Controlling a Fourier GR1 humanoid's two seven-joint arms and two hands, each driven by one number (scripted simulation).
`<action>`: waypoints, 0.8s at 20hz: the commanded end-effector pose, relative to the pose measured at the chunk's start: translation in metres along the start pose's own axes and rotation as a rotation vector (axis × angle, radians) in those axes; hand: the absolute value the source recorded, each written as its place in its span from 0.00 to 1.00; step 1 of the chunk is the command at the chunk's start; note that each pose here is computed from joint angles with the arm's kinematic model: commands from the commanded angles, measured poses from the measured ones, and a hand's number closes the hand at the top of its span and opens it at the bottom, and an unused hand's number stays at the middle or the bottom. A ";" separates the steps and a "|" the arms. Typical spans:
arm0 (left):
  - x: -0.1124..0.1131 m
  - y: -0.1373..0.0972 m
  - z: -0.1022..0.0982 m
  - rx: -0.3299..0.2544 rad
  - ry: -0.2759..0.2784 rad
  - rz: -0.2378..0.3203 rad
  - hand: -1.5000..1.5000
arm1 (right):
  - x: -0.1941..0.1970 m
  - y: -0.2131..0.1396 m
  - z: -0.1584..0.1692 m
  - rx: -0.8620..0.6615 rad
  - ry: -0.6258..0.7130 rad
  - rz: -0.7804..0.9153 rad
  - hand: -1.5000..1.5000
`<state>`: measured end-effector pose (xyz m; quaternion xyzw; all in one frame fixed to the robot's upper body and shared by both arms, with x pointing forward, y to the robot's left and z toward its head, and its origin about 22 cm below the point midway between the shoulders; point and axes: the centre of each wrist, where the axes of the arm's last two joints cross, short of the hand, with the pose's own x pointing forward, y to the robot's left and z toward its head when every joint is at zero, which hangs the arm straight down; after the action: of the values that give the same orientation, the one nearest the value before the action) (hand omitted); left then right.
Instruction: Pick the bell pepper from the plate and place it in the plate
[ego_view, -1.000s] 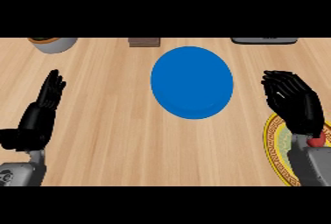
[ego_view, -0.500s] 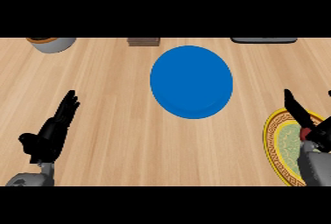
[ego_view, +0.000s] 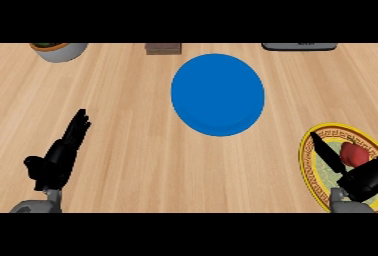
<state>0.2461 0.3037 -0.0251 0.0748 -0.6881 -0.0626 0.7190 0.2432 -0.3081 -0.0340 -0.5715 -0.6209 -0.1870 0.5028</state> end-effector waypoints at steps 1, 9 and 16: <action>-0.002 -0.001 0.013 -0.011 -0.001 -0.002 0.50 | -0.023 -0.024 0.004 -0.013 0.083 0.151 0.00; 0.005 0.001 -0.013 0.004 0.003 -0.007 0.50 | -0.040 -0.046 -0.004 0.266 0.287 0.418 0.00; 0.007 -0.004 -0.009 -0.001 -0.003 0.001 0.50 | 0.020 -0.042 -0.012 0.315 0.421 0.514 0.00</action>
<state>0.2530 0.3055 -0.0141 0.0740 -0.6881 -0.0636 0.7190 0.2145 -0.3278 -0.0153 -0.5664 -0.4148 -0.0849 0.7071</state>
